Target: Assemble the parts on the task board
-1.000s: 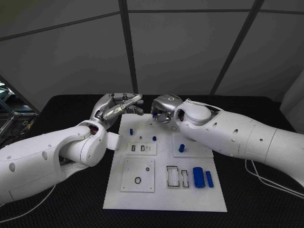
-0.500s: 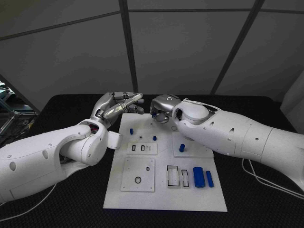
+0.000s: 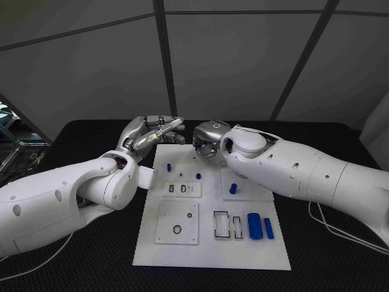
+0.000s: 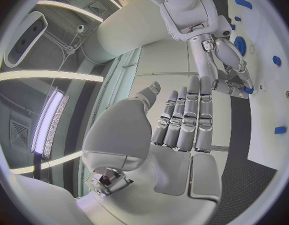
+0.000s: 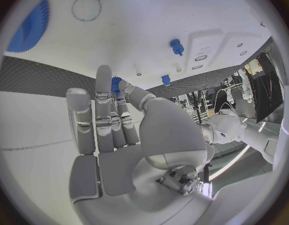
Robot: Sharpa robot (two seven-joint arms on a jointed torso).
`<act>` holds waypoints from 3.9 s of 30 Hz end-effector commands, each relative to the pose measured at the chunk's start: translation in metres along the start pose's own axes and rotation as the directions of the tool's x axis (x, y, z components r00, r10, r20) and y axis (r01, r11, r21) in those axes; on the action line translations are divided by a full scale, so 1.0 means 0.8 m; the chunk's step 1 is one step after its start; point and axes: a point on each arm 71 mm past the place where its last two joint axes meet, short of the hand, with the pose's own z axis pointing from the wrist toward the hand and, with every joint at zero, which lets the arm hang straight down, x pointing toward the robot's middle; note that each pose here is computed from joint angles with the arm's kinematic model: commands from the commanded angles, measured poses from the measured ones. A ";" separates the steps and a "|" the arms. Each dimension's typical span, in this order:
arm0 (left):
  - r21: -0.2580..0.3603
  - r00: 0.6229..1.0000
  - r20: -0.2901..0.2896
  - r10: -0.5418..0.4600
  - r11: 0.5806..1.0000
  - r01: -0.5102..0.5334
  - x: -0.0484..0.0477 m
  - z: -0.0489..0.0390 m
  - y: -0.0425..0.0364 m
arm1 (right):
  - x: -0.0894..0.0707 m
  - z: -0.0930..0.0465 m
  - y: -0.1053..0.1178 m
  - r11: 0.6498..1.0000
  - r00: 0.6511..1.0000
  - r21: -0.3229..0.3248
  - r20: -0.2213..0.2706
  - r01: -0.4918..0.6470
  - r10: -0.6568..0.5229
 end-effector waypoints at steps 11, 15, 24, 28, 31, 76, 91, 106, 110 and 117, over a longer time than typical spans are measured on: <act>0.013 1.000 -0.005 -0.003 1.000 0.003 0.001 0.001 -0.0032 | 0.001 0.002 0.002 1.000 1.000 -0.007 -0.019 0.015 -0.015; 0.012 1.000 -0.005 -0.003 1.000 0.003 0.001 0.001 -0.0033 | 0.000 0.000 0.001 1.000 1.000 -0.006 -0.011 0.014 -0.014; 0.011 1.000 0.000 0.001 1.000 -0.001 -0.004 0.000 -0.0034 | -0.010 -0.031 -0.021 1.000 0.996 0.004 0.081 -0.026 0.026; 0.009 1.000 0.004 0.004 1.000 -0.004 -0.008 -0.001 -0.0034 | -0.013 -0.060 -0.046 0.994 0.990 0.034 0.103 -0.101 0.097; 0.008 1.000 0.009 0.007 1.000 -0.007 -0.012 -0.001 -0.0033 | -0.013 -0.084 -0.072 0.976 0.977 0.083 0.094 -0.201 0.193; -0.001 1.000 0.004 0.004 1.000 -0.004 -0.012 0.001 0.0010 | 0.007 -0.100 -0.129 0.920 0.945 0.286 -0.105 -0.269 0.309; -0.002 1.000 0.003 0.003 1.000 -0.003 -0.012 0.002 0.0015 | 0.012 -0.092 -0.130 0.920 0.944 0.301 -0.134 -0.250 0.300; -0.004 1.000 0.002 0.003 1.000 -0.003 -0.012 0.002 0.0019 | 0.017 -0.090 -0.129 0.925 0.941 0.302 -0.175 -0.230 0.291; -0.004 1.000 0.001 0.002 1.000 -0.002 -0.011 0.002 0.0021 | 0.017 -0.089 -0.130 0.926 0.941 0.303 -0.178 -0.227 0.289; -0.004 1.000 0.001 0.002 1.000 -0.002 -0.012 0.002 0.0024 | 0.017 -0.088 -0.130 0.929 0.947 0.302 -0.165 -0.216 0.274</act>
